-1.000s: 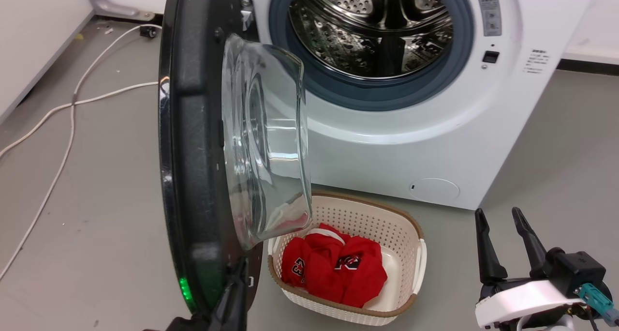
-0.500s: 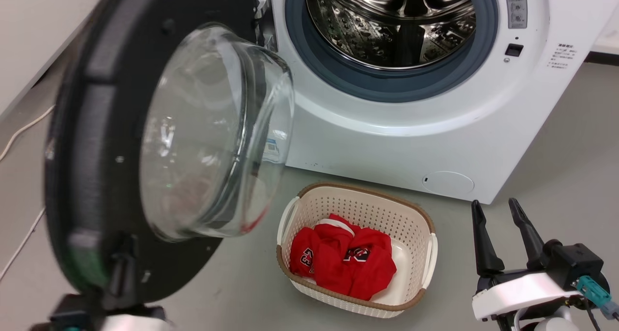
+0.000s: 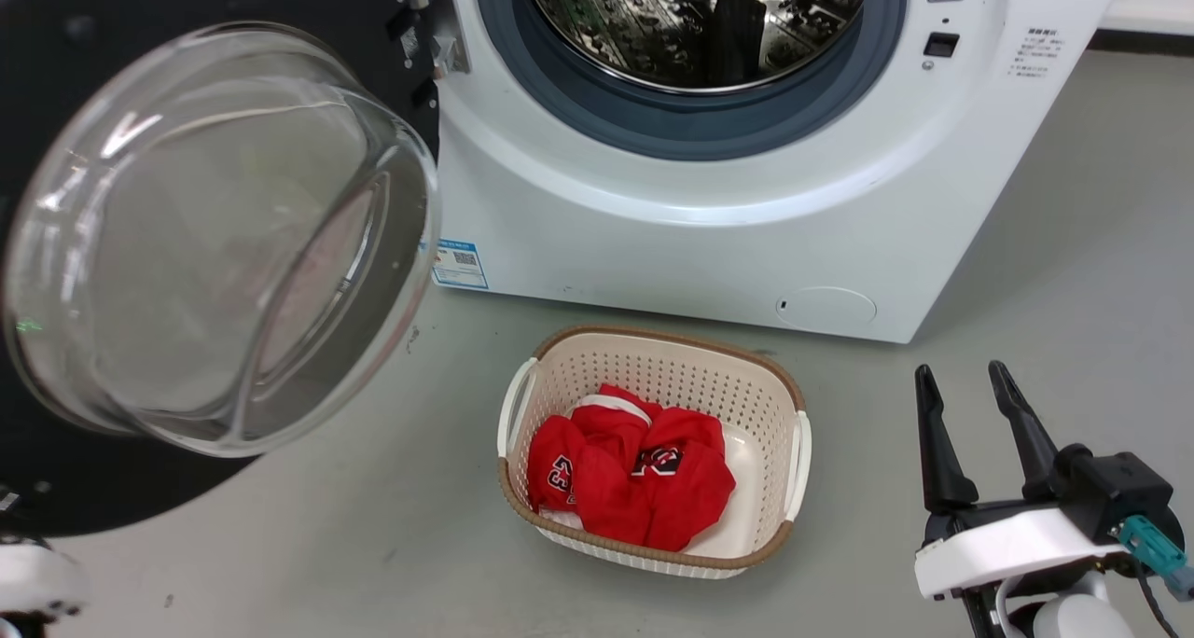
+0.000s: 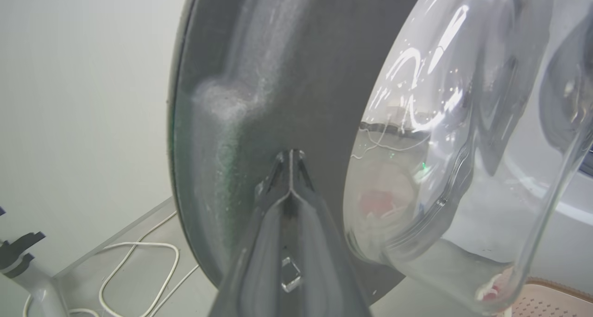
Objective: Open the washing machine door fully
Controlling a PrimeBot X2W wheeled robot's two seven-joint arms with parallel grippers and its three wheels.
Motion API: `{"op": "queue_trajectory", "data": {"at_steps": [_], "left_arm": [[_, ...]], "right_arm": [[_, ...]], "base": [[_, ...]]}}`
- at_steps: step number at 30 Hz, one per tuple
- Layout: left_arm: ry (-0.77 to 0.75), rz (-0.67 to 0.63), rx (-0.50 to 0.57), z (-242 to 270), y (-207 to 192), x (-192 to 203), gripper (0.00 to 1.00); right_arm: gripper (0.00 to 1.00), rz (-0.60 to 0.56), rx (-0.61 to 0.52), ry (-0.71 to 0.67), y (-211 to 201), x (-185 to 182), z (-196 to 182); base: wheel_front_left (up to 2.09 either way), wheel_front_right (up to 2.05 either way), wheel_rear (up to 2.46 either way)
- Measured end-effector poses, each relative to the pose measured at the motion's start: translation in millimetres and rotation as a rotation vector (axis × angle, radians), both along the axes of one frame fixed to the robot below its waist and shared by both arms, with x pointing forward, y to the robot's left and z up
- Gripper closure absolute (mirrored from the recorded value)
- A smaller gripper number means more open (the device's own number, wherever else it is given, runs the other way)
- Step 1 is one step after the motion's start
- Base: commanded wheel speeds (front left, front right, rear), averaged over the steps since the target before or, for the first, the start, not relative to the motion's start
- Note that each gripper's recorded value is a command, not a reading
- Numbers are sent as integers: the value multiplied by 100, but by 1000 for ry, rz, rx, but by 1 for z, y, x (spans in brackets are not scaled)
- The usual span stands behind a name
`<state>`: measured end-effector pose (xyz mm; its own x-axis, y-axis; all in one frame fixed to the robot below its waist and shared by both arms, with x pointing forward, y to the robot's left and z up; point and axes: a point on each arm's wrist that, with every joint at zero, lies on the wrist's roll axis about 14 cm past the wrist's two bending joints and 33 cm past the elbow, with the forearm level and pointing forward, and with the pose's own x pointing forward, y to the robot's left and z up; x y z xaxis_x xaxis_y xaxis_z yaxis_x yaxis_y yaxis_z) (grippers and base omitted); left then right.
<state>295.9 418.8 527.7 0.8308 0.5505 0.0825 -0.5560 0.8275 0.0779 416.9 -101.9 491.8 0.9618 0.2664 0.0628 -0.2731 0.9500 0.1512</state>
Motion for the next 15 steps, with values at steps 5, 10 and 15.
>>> {"op": "queue_trajectory", "data": {"at_steps": [5, 10, 15], "left_arm": [[27, 52, 4, -2, 30, 6, 100], [47, 84, 4, -3, 49, 12, 100], [73, 85, 14, -5, 55, 15, 100]], "right_arm": [[0, -10, -3, 0, -3, 5, -1], [0, -17, -4, -1, -5, 9, -2], [0, -21, -4, -3, -7, 8, -1]], "base": [[0, 0, 0], [0, 0, 0], [0, 0, 0]]}}
